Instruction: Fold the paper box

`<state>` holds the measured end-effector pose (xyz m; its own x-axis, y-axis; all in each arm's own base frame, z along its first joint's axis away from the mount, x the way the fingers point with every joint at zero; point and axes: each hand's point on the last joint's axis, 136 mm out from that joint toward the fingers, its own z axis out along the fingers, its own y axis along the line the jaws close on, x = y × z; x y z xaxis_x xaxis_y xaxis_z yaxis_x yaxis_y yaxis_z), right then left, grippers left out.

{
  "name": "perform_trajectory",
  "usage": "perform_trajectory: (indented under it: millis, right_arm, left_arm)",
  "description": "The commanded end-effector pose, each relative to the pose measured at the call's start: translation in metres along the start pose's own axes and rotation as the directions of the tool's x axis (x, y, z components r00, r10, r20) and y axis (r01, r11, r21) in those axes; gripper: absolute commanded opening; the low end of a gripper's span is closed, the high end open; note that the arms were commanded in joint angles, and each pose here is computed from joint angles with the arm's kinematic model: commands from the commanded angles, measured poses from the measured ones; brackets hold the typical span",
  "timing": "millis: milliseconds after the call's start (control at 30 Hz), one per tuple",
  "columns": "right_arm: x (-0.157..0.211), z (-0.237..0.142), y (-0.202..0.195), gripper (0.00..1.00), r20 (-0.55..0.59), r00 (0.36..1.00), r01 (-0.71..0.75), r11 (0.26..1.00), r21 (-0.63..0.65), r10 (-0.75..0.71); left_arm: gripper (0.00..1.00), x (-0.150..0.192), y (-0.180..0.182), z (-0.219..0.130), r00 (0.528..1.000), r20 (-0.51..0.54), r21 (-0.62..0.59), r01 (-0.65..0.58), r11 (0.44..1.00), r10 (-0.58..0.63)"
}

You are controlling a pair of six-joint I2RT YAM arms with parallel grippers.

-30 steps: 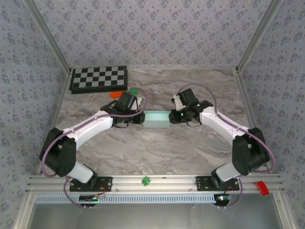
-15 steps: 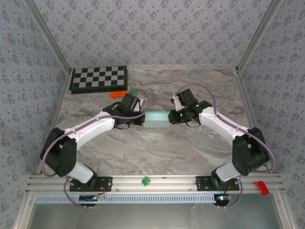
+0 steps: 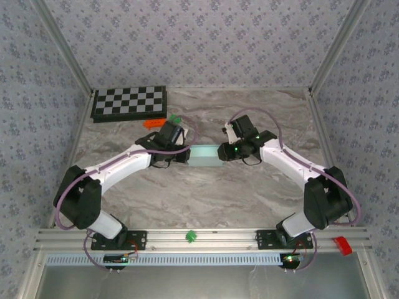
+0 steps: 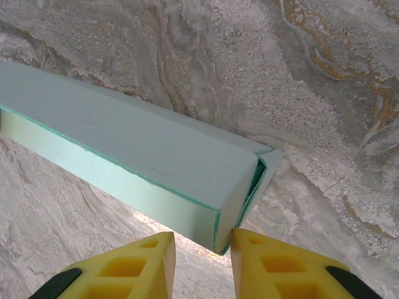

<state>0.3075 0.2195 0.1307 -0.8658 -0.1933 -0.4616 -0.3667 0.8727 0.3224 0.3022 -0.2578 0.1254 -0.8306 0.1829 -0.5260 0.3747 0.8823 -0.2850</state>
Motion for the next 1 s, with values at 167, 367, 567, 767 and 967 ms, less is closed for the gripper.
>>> perform_trajectory:
  millis: [167,367,567,767,967]
  right_arm:
    - [-0.013,-0.018,0.001,0.31,0.067,0.998,0.009,0.999,0.032,-0.012]
    - [-0.016,-0.017,-0.003,0.23,0.083,0.997,-0.003,0.999,0.038,0.000]
    - [-0.006,-0.011,-0.003,0.19,0.053,0.999,-0.010,1.000,0.024,0.008]
    - [0.008,-0.003,-0.006,0.14,0.025,0.999,-0.025,0.999,0.029,0.024]
    - [0.011,0.002,-0.003,0.13,0.035,0.998,-0.053,0.998,0.017,0.053]
  left_arm:
    - [0.12,0.005,-0.002,0.001,0.999,-0.035,-0.007,-0.018,1.000,0.018]
    - [0.12,0.005,-0.002,0.002,0.999,-0.037,-0.008,-0.018,1.000,0.018]
    - [0.12,0.003,-0.003,0.001,0.999,-0.032,-0.004,-0.015,1.000,0.015]
    - [0.13,0.002,-0.004,0.001,1.000,-0.026,-0.001,-0.003,1.000,0.003]
    - [0.13,0.001,-0.006,0.003,1.000,-0.023,0.015,0.009,1.000,-0.009]
